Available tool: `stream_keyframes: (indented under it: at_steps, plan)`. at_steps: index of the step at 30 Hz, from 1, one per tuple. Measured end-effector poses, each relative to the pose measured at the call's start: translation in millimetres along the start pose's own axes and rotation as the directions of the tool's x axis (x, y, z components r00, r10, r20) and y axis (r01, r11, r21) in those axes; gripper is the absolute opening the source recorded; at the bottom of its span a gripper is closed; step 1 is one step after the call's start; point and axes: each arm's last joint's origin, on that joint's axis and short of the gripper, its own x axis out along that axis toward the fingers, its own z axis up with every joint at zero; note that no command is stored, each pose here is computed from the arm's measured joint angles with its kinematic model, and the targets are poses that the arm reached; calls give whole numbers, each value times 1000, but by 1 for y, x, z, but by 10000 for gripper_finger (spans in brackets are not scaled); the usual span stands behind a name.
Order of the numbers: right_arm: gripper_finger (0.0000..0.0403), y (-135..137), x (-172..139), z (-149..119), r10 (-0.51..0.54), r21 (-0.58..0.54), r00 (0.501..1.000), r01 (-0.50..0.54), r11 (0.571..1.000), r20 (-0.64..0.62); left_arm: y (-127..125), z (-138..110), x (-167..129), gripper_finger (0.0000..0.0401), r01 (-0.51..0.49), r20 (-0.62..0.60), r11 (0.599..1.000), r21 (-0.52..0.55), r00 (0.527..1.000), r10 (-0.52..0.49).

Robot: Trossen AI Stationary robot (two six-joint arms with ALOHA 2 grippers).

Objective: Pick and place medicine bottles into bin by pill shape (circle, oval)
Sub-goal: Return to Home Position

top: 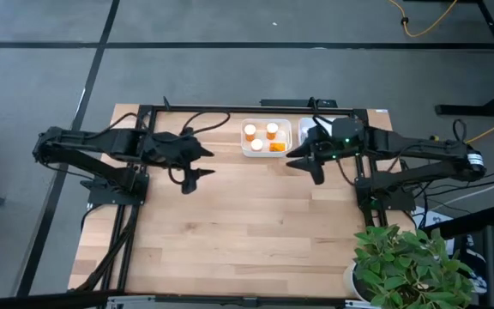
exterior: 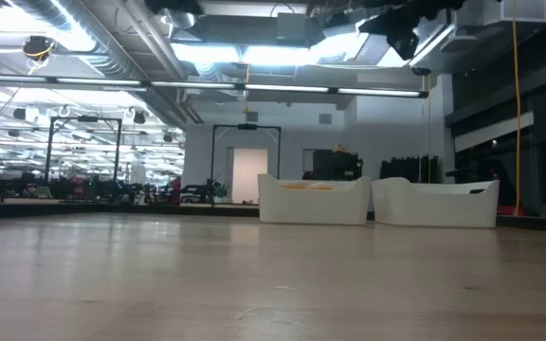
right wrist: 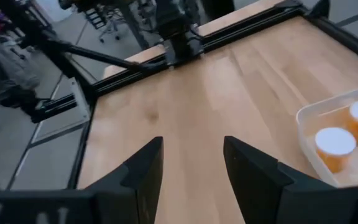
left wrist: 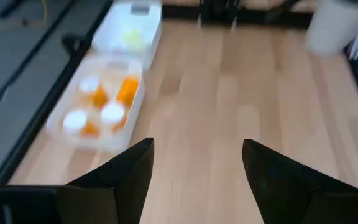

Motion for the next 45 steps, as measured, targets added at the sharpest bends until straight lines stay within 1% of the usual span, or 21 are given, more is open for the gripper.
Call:
stream_keyframes:
  at_steps: [2,4,6,10,14,18,23,26,28,31,33,37,39,41,43,45]
  plan:
    - [171,2,-9,1,8,-4,1000,-8,1000,15,3,-6,-8,237,-13,-39,1000,-13,999,13]
    - [171,6,-20,3,21,-9,999,-20,1000,49,6,-8,-18,237,-16,-31,1000,-23,999,15]
    - [171,9,-32,4,34,12,996,-35,999,85,9,-10,-30,237,-14,-11,1000,-27,1000,13]
    - [171,15,-57,7,64,27,985,-69,997,162,15,-12,-51,237,-17,52,999,-39,998,19]
    - [171,20,-81,5,83,-21,973,-81,997,213,22,-18,-75,237,-20,111,999,-30,994,24]
    - [171,22,-101,0,83,-17,966,-81,997,244,29,-24,-101,237,-11,198,999,-32,980,17]
    - [171,21,-117,-11,58,-22,964,-54,998,260,38,-36,-133,237,15,304,998,-57,953,3]
    - [171,19,-121,-20,54,-13,961,-53,999,272,43,-48,-143,237,29,368,997,-72,930,-1]
    - [171,16,-121,-26,40,-3,960,-40,999,278,45,-60,-145,237,39,396,996,-84,918,-2]
    - [171,11,-119,-37,13,40,963,-25,999,271,47,-78,-142,237,62,454,991,-115,891,-3]
    - [171,8,-117,-44,13,51,961,-28,998,276,48,-88,-139,237,87,520,988,-126,854,-9]
    - [171,4,-114,-54,15,33,959,-25,999,283,48,-108,-127,237,103,595,987,-120,803,-12]
    - [171,2,-114,-60,17,4,958,-19,1000,287,48,-119,-121,237,99,614,989,-111,789,-10]
    - [171,0,-115,-66,22,0,955,-23,1000,296,48,-128,-115,237,102,639,988,-114,770,-6]
    - [171,-1,-115,-69,36,7,944,-40,999,327,47,-135,-109,237,112,667,986,-119,745,-4]
    - [171,-3,-114,-73,48,8,934,-55,998,353,47,-145,-100,237,106,679,988,-111,734,-3]
